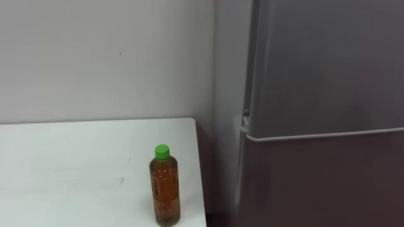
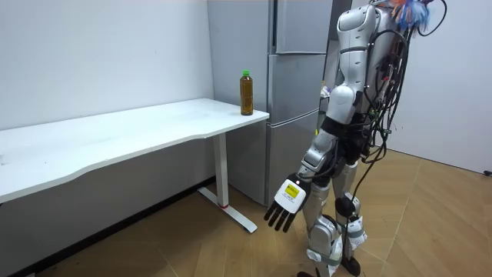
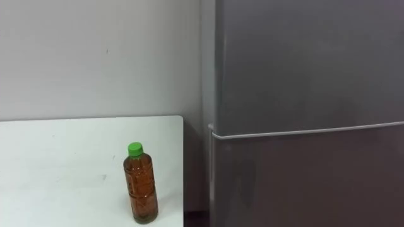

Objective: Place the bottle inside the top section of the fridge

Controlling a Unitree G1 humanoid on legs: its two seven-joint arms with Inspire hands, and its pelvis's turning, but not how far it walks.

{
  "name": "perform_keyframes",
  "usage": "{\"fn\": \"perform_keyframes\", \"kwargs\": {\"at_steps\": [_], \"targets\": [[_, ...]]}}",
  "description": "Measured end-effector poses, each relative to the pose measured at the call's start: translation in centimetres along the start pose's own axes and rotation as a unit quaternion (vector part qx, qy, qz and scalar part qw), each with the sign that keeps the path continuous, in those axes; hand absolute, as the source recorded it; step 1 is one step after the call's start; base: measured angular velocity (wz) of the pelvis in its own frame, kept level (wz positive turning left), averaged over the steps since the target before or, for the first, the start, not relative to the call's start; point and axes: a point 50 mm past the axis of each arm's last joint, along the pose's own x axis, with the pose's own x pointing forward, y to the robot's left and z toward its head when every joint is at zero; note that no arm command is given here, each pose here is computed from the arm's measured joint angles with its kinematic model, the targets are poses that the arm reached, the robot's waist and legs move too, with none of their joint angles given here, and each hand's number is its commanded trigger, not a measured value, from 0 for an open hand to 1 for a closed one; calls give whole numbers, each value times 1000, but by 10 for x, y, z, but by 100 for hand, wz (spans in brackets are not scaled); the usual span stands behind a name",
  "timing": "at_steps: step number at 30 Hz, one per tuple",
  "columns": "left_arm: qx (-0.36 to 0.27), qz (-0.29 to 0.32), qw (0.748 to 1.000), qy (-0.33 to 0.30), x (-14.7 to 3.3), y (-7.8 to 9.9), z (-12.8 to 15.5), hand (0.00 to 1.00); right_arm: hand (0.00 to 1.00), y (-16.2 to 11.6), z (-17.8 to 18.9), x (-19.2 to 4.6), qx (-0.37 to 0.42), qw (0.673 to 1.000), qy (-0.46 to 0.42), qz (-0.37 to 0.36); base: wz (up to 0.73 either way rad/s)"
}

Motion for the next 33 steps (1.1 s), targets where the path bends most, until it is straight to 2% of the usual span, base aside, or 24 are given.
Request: {"fn": "perform_keyframes", "kwargs": {"at_steps": [10,21,30,33], "targets": [[39,14,999,-25,0,0,5,0,0,0,1,0,0,1000,-3,1,0],[37,14,999,-27,0,1,6,0,0,-1,-1,-1,0,1000,-1,3,0],[-45,37,998,7,-1,7,-6,0,0,-6,-5,-2,15,1000,2,-12,0],[-94,52,994,31,-2,13,-16,0,0,-9,-6,-2,23,999,2,-24,0]]}}
